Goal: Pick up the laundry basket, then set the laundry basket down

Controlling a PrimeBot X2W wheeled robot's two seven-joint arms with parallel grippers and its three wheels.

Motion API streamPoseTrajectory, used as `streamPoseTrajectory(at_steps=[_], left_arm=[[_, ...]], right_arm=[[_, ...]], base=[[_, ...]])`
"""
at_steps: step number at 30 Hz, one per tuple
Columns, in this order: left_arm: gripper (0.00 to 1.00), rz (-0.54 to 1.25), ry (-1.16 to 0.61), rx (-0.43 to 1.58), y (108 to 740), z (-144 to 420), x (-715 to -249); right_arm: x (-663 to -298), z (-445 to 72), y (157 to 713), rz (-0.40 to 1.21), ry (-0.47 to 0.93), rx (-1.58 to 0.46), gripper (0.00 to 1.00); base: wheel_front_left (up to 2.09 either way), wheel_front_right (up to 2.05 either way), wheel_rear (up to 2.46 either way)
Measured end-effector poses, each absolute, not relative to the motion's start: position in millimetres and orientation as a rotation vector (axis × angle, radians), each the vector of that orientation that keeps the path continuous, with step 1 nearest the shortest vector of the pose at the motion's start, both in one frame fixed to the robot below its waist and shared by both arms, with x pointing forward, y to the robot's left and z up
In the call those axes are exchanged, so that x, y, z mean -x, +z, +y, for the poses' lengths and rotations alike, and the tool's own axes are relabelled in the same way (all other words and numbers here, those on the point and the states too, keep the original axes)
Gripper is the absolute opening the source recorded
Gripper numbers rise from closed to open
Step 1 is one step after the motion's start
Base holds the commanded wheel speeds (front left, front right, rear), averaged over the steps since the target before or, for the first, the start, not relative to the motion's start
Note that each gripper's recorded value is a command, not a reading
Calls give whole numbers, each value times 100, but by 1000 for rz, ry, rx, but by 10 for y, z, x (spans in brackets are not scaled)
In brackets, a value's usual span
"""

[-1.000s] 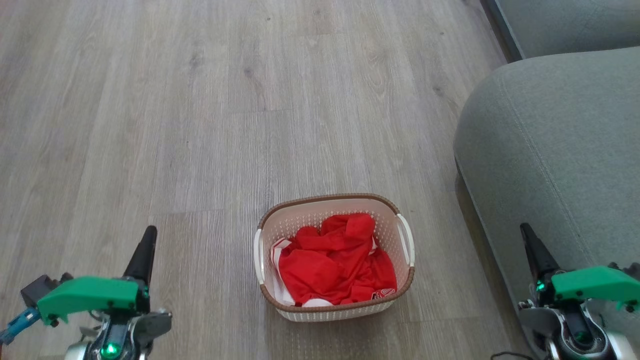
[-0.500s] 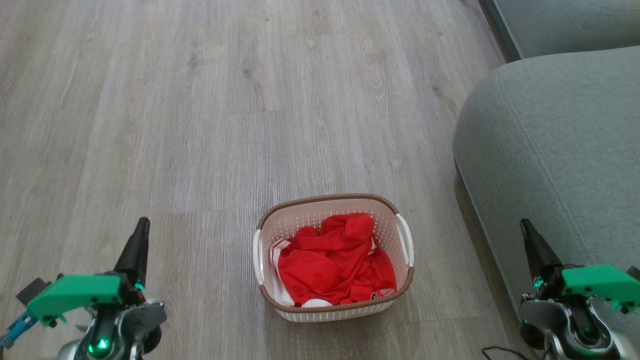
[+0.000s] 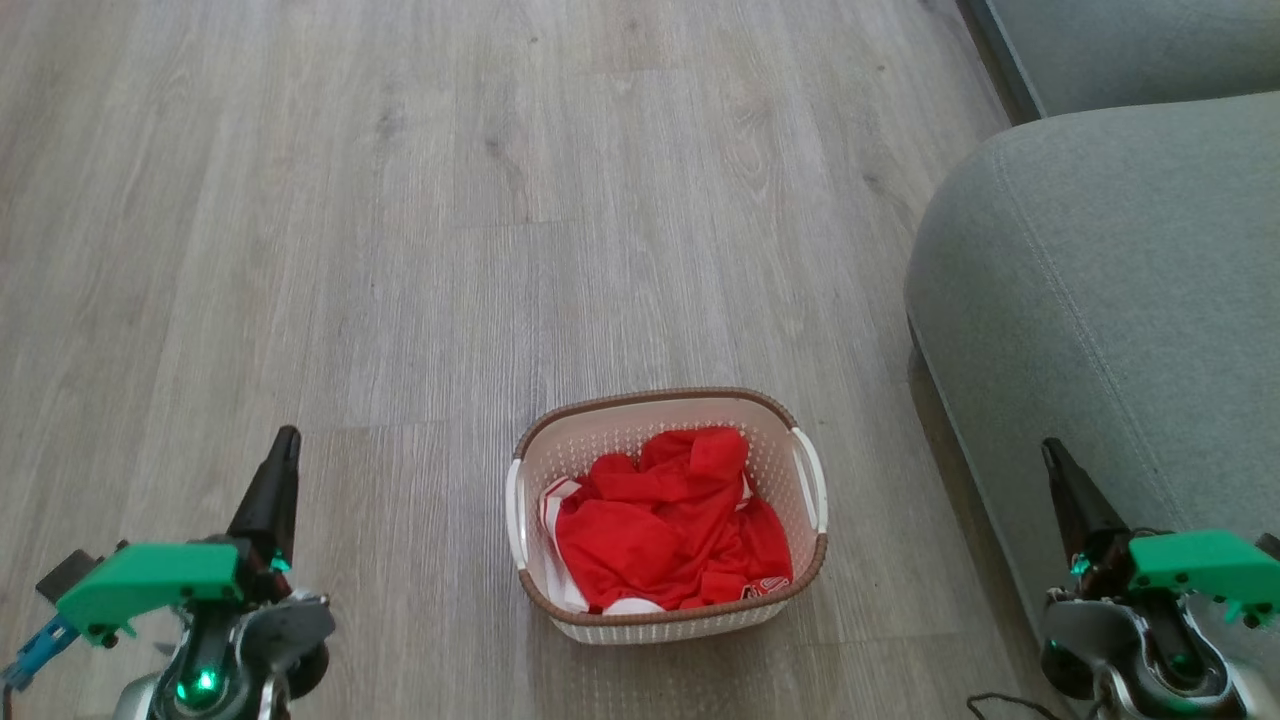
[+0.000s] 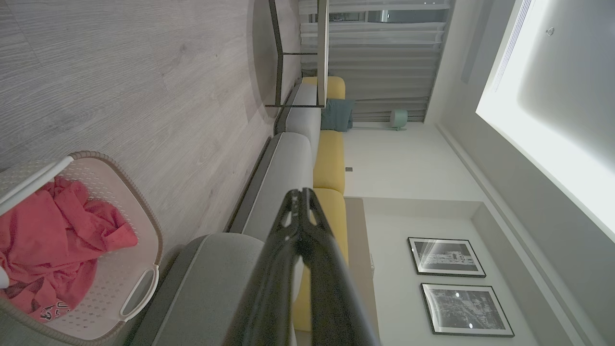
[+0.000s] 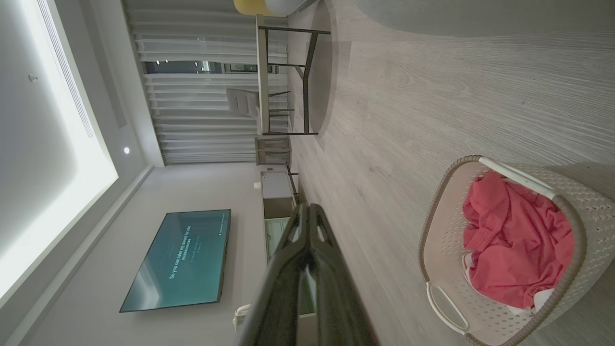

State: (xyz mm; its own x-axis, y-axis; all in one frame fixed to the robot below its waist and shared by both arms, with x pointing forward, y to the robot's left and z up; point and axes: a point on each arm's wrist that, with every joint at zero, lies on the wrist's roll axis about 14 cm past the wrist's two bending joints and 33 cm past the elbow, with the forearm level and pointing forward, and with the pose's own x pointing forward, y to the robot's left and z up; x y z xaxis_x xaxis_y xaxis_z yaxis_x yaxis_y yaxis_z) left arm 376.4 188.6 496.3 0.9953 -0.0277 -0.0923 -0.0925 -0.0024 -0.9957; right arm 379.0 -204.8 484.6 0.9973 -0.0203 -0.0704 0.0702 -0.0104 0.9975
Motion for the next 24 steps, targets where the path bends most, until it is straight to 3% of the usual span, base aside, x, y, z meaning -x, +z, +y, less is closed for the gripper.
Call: streamPoseTrajectory(at_steps=[24], left_arm=[[0, 94, 52, 1577, 4962, 1880, -3764]], right_arm=[[-3793, -2035, 4845, 40, -73, -1587, 0]], base=[[0, 0, 0]])
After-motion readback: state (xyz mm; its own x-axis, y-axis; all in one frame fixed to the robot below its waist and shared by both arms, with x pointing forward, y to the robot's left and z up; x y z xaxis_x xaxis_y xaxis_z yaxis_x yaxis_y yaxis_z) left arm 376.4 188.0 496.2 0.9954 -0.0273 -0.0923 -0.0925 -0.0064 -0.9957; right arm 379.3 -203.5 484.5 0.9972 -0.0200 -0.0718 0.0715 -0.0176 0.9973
